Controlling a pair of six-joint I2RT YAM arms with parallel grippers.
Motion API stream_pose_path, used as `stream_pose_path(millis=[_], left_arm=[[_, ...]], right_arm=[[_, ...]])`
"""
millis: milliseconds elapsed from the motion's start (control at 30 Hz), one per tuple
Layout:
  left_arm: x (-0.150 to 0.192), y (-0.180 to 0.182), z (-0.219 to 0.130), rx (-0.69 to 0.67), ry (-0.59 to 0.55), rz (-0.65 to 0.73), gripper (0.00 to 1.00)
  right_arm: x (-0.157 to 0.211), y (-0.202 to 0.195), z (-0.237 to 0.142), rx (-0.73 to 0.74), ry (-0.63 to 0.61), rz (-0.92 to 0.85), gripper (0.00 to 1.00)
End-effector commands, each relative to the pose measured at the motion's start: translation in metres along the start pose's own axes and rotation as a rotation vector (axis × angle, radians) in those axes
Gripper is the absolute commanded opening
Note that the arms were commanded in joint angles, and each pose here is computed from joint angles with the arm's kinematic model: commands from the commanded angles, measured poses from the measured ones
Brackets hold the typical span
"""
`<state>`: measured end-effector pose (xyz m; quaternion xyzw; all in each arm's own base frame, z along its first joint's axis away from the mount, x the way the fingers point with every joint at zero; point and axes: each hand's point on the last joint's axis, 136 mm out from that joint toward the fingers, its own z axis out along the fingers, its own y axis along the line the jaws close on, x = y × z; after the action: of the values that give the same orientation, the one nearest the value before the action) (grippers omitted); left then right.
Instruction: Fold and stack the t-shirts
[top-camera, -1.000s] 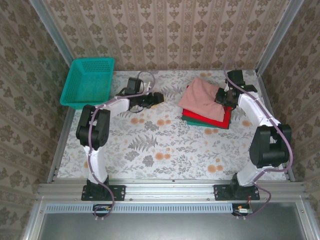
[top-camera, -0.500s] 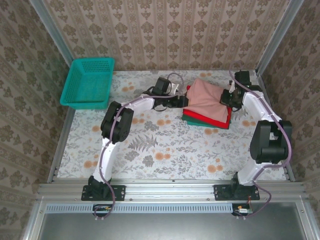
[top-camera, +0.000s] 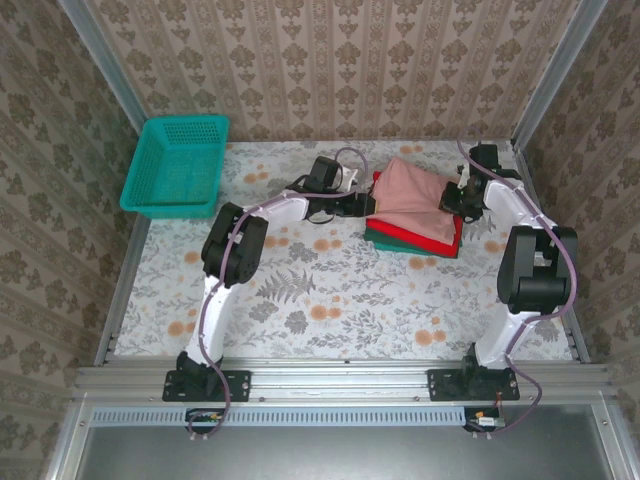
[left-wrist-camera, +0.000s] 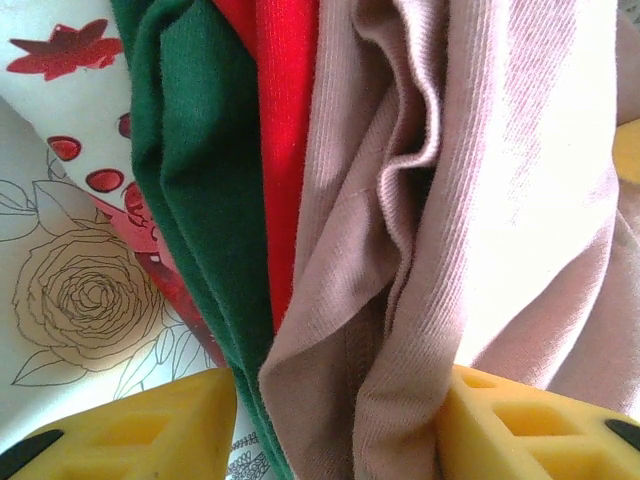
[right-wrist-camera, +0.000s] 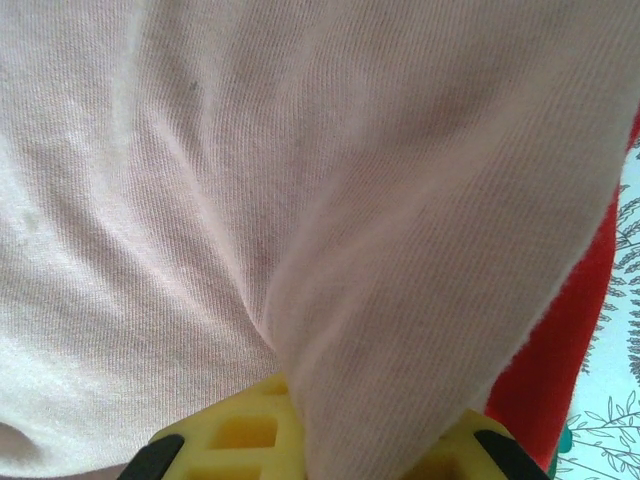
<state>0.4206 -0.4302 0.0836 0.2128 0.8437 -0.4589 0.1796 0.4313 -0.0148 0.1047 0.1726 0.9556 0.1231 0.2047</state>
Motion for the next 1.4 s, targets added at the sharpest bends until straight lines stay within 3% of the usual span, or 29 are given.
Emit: stream_pose_path(millis=[0,167,267,400,567,700,800,1000,1100,1200,1300,1367], left_arm=[[-0.016,-0.020,-0.020,-0.025,-0.027,0.060,0.54],[-0.021,-0.034,-0.024,-0.012,-0.042,0.076,0.50],[-0.014,-0.038,-0.018,0.002,-0.011,0.063,0.35],[-0.007,-0.043,-0.022,0.016,-0.012,0.042,0.28],[-0.005,-0.061,-0.040,0.032,-0.038,0.049,0.09],[-0.006,-0.082,-0.052,0.040,-0.049,0.079,0.07],[0.002,-0.089,-0.049,0.055,-0.019,0.072,0.06],[0.035,-0.078,-0.037,0.021,0.034,0.002,0.06],[0.049,-0.079,-0.029,0.028,0.044,-0.013,0.11],[0.051,-0.068,-0.028,-0.014,0.040,-0.032,0.29],[0.046,-0.065,-0.035,-0.011,0.025,-0.043,0.31],[0.039,-0.070,-0.044,-0.010,0.004,-0.029,0.38]], right_arm=[[-0.015,0.007,-0.019,-0.028,-0.050,-0.028,0.15],[-0.013,0.008,-0.026,-0.030,-0.058,-0.034,0.20],[-0.013,0.008,-0.028,-0.027,-0.060,-0.034,0.24],[-0.014,0.008,-0.031,-0.021,-0.070,-0.037,0.32],[-0.018,0.004,-0.037,0.008,-0.086,-0.032,0.38],[-0.021,-0.005,-0.037,0.067,-0.091,-0.022,0.39],[-0.022,-0.010,-0.035,0.096,-0.086,-0.012,0.49],[-0.029,-0.006,-0.042,0.090,-0.134,0.004,0.56],[-0.031,-0.002,-0.048,0.105,-0.151,-0.005,0.61],[-0.027,-0.004,-0.062,0.206,-0.179,-0.027,0.67],[-0.021,0.000,-0.088,0.279,-0.254,-0.038,0.71],[-0.016,0.009,-0.106,0.295,-0.307,-0.048,0.73]])
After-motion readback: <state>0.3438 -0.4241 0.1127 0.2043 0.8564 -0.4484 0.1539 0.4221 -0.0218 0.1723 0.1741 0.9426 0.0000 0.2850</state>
